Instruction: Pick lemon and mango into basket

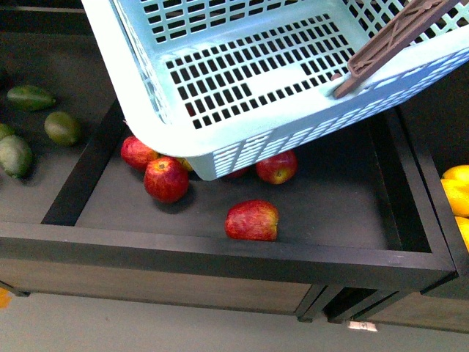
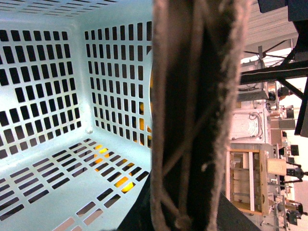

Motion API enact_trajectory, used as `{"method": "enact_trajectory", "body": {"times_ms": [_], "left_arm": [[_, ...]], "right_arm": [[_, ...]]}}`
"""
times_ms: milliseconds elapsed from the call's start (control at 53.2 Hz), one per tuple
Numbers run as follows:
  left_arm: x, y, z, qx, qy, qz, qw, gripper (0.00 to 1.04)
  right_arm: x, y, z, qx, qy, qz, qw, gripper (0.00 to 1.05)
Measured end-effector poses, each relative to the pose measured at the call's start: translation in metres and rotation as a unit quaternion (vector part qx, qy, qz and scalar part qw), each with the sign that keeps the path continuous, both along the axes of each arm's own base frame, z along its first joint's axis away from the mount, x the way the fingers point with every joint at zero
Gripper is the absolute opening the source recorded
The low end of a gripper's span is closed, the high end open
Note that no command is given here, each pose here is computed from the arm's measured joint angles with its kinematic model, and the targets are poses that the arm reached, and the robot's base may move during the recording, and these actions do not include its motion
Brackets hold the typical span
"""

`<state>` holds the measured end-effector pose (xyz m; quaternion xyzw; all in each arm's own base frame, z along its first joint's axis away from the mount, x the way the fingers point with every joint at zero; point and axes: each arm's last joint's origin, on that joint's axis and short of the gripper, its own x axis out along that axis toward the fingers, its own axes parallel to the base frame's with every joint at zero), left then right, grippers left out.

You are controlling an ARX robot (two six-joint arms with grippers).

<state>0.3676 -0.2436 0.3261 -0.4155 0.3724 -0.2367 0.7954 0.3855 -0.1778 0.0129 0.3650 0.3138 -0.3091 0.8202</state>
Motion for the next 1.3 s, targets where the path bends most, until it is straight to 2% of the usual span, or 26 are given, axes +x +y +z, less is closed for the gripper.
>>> {"method": "enact_trajectory", "body": {"times_ms": [131,188,319,394,451,639,733,845,1033,1202,1296], "left_arm": [[0.0,0.0,0.0,0.0,0.0,0.0,1.0,0.06],[0.0,0.0,0.0,0.0,0.0,0.0,1.0,0.06],[0.0,0.0,0.0,0.0,0.0,0.0,1.0,0.06],[0.0,0.0,0.0,0.0,0.0,0.0,1.0,0.06],[0.0,0.0,0.0,0.0,0.0,-0.001,1.0,0.06],[0.0,0.0,0.0,0.0,0.0,0.0,1.0,0.06],[0.0,0.0,0.0,0.0,0.0,0.0,1.0,0.06],[0.0,0.0,0.0,0.0,0.0,0.0,1.0,0.06],[0.0,0.0,0.0,0.0,0.0,-0.001,1.0,0.06],[0.0,0.0,0.0,0.0,0.0,0.0,1.0,0.06],[0.0,0.0,0.0,0.0,0.0,0.001,1.0,0.06]], "right_arm": [[-0.022,-0.004,0.038,-0.033,-0.033,0.052,0.998,0.67],[-0.041,-0.006,0.069,-0.06,-0.065,0.097,0.991,0.67],[-0.075,0.002,0.123,-0.082,-0.121,0.159,0.976,0.67],[-0.094,0.015,0.16,-0.088,-0.163,0.196,0.963,0.67],[-0.106,0.03,0.193,-0.099,-0.209,0.23,0.945,0.67],[-0.122,0.074,0.251,-0.138,-0.287,0.294,0.901,0.67],[-0.123,0.098,0.265,-0.147,-0.307,0.324,0.883,0.67],[-0.113,0.141,0.269,-0.158,-0.317,0.367,0.86,0.67],[-0.076,0.191,0.261,-0.173,-0.307,0.403,0.845,0.67],[-0.051,0.212,0.251,-0.192,-0.286,0.419,0.84,0.67],[-0.046,0.214,0.246,-0.204,-0.277,0.416,0.842,0.77]]}}
